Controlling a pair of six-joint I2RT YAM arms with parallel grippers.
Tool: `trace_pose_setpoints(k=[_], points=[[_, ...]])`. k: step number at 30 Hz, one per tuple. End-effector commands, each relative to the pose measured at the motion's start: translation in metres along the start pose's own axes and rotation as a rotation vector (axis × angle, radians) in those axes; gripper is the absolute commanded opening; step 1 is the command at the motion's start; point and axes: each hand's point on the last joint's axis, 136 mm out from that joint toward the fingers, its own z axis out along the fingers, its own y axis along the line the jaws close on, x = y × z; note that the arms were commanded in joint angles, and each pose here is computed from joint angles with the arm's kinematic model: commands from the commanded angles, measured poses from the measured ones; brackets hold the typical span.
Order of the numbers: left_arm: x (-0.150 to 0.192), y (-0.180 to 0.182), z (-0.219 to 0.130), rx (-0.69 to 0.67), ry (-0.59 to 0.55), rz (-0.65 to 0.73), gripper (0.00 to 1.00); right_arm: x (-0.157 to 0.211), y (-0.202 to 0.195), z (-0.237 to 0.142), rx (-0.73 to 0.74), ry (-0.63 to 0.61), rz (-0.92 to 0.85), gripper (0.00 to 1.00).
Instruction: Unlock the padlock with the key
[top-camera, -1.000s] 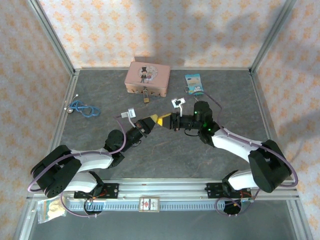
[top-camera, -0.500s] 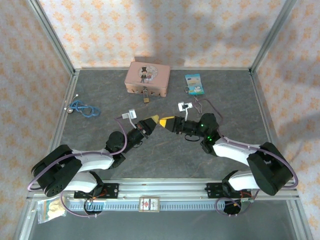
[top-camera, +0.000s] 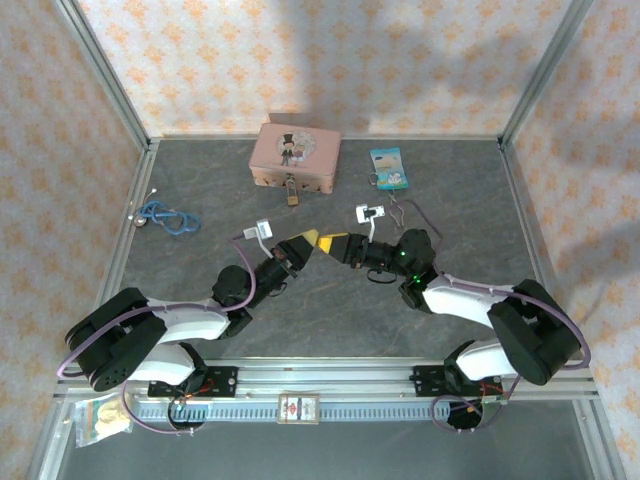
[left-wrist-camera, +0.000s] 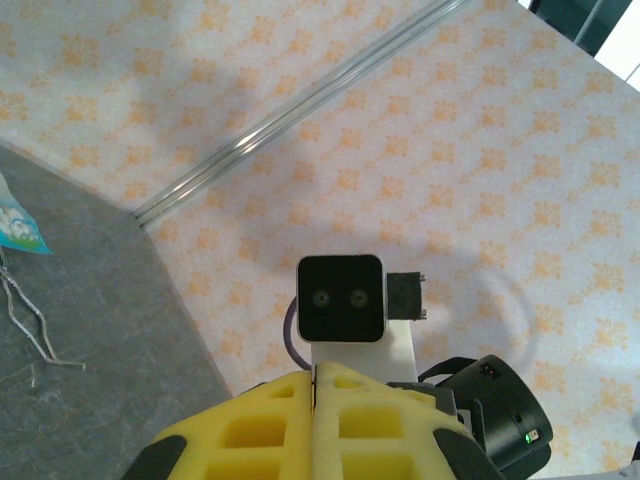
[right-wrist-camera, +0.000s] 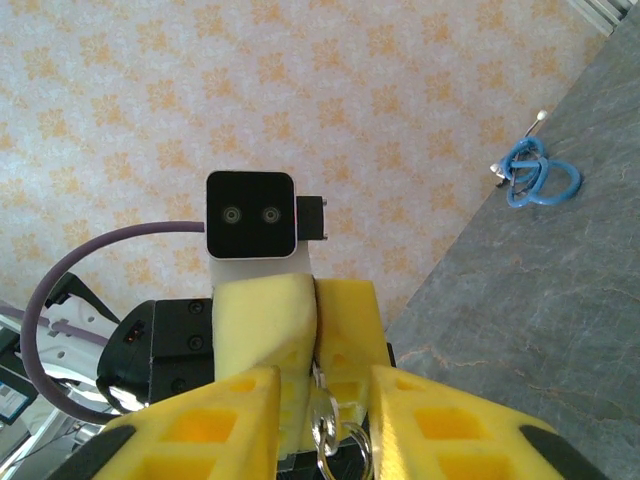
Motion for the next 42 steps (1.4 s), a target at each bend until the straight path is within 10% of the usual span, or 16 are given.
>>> trace_pose_setpoints(k=[1, 36, 42], points=[[-0.0096, -0.0110, -0.0023, 0.045, -0.055, -0.015, 0.00, -0.0022, 0.0106, 0.0001, -0.040, -0.021, -0.034, 0.32], [-0.0091, -0.0148, 0.0020, 0.062, -0.077, -0.047, 0.00, -0.0001, 0.0084, 0.0063, -0.054, -0.006, -0.015, 0.20], [-0.0077, -0.0143, 0.0013, 0.064, -0.077, -0.057, 0.00, 0.0004, 0.0081, 0.0057, -0.055, -0.009, -0.018, 0.01]])
